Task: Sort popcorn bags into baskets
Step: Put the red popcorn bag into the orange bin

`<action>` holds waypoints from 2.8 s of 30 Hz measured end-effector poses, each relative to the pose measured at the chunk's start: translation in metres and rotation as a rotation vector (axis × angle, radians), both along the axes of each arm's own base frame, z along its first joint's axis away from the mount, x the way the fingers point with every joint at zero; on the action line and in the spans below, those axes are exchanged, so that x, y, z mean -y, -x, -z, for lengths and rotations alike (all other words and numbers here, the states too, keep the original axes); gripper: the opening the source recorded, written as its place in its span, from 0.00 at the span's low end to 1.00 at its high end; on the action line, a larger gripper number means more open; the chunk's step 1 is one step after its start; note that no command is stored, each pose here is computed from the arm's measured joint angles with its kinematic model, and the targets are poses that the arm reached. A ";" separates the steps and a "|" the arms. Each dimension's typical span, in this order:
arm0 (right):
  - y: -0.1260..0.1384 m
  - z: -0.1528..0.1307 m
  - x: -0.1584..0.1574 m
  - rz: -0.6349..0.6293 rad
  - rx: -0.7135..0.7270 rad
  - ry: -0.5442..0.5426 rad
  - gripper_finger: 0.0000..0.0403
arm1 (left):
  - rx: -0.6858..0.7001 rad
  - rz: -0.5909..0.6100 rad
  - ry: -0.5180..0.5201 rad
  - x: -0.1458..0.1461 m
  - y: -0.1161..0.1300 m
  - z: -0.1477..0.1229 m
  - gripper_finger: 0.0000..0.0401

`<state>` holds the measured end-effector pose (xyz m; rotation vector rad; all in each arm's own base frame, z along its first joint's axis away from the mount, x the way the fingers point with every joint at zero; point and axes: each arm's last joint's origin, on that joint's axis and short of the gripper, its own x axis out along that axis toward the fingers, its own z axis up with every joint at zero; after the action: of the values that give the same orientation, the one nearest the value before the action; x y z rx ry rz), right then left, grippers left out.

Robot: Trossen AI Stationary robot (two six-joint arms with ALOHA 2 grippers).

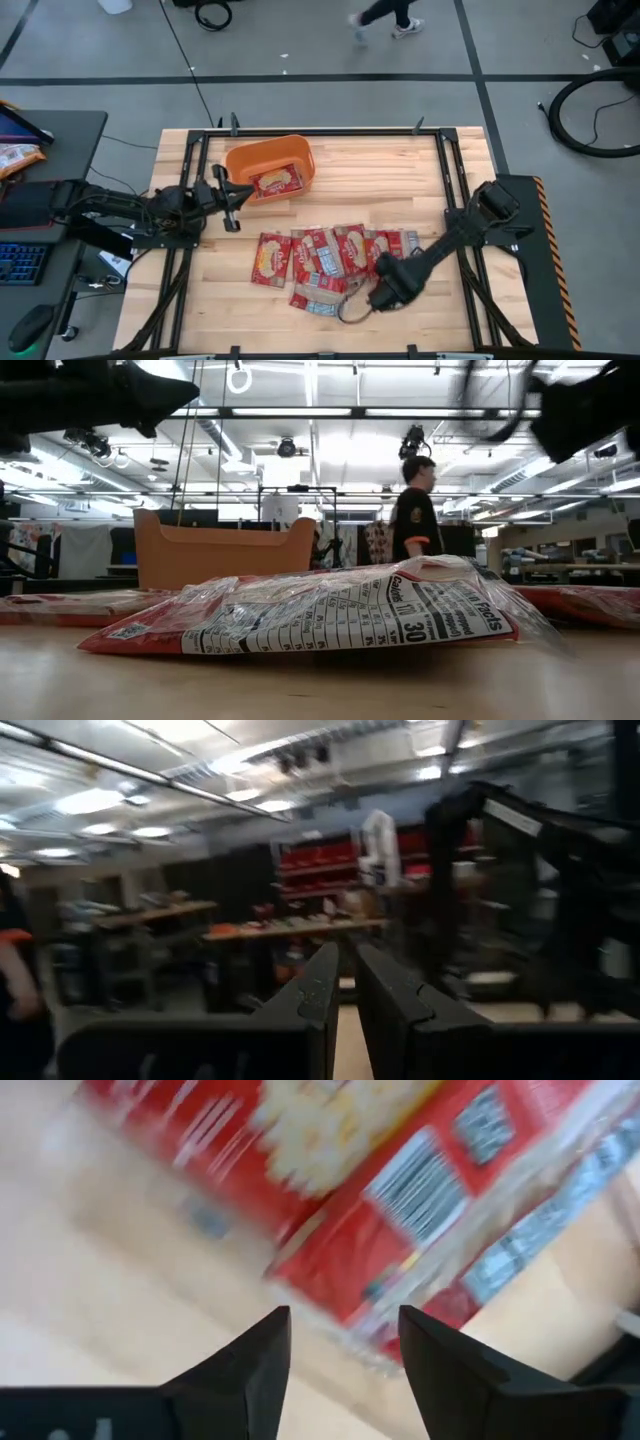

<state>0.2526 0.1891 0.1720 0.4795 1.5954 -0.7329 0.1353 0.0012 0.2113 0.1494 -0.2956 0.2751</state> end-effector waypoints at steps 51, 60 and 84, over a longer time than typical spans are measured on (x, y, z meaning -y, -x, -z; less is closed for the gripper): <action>0.037 0.071 -0.086 -0.454 -0.142 0.623 0.56 | -0.191 0.072 0.017 0.002 -0.011 -0.007 0.11; 0.037 0.076 -0.079 -0.477 -0.145 0.653 0.39 | -0.192 0.071 0.014 0.002 -0.011 -0.007 0.11; 0.023 -0.024 -0.053 -0.252 0.105 0.517 0.01 | -0.229 0.270 -0.005 0.017 -0.046 -0.001 0.11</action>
<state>0.2296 0.2424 0.1964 -0.0593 1.2742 -0.8718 0.1813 -0.0156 0.2122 0.1425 -0.0873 -0.0116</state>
